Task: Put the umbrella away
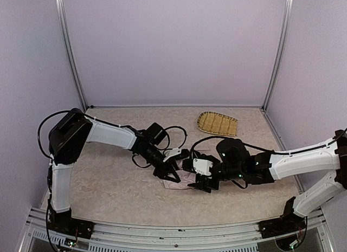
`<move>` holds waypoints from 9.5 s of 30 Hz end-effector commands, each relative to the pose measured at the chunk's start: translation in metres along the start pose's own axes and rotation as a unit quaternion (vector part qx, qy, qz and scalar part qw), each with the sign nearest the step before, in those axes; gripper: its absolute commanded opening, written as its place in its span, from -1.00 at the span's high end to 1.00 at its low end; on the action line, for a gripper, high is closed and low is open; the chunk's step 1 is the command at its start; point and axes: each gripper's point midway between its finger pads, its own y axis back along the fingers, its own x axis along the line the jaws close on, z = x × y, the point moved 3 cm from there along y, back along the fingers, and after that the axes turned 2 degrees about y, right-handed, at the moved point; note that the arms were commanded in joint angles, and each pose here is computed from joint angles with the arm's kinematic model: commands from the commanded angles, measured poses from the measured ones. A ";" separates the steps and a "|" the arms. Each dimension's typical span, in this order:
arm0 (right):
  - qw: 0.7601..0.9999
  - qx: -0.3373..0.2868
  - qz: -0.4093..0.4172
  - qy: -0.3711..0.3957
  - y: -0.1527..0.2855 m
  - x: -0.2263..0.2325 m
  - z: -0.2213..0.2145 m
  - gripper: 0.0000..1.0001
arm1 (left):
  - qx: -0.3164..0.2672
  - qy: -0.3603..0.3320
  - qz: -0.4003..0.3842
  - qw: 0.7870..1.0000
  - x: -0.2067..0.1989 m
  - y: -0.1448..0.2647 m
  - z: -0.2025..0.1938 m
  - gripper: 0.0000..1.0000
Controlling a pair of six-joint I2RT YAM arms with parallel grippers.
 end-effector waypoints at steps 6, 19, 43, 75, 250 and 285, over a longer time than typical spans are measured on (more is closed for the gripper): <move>0.987 0.121 -0.041 0.095 -0.046 -0.003 -0.035 -0.84 | 0.113 0.196 -0.089 0.970 -0.011 -0.022 -0.084 0.75; 0.970 0.221 -0.034 0.095 -0.084 0.002 -0.083 -0.21 | 0.094 0.175 -0.106 0.974 -0.018 -0.018 -0.079 0.71; 0.979 0.121 0.156 -0.039 -0.066 0.025 -0.056 0.91 | -0.042 0.065 0.169 0.983 0.025 0.055 -0.009 -0.97; 0.864 0.122 0.382 -0.306 -0.073 0.011 -0.075 0.93 | 0.026 -0.286 0.261 0.922 -0.043 0.023 -0.021 -0.69; 0.680 0.319 -0.330 -0.571 0.141 -0.092 -0.202 -0.04 | 0.144 -0.016 0.185 0.972 0.014 -0.023 -0.076 0.82; 0.931 0.026 -0.113 -0.345 0.075 -0.135 -0.049 0.04 | 0.145 -0.016 0.150 0.978 0.009 -0.023 -0.073 0.81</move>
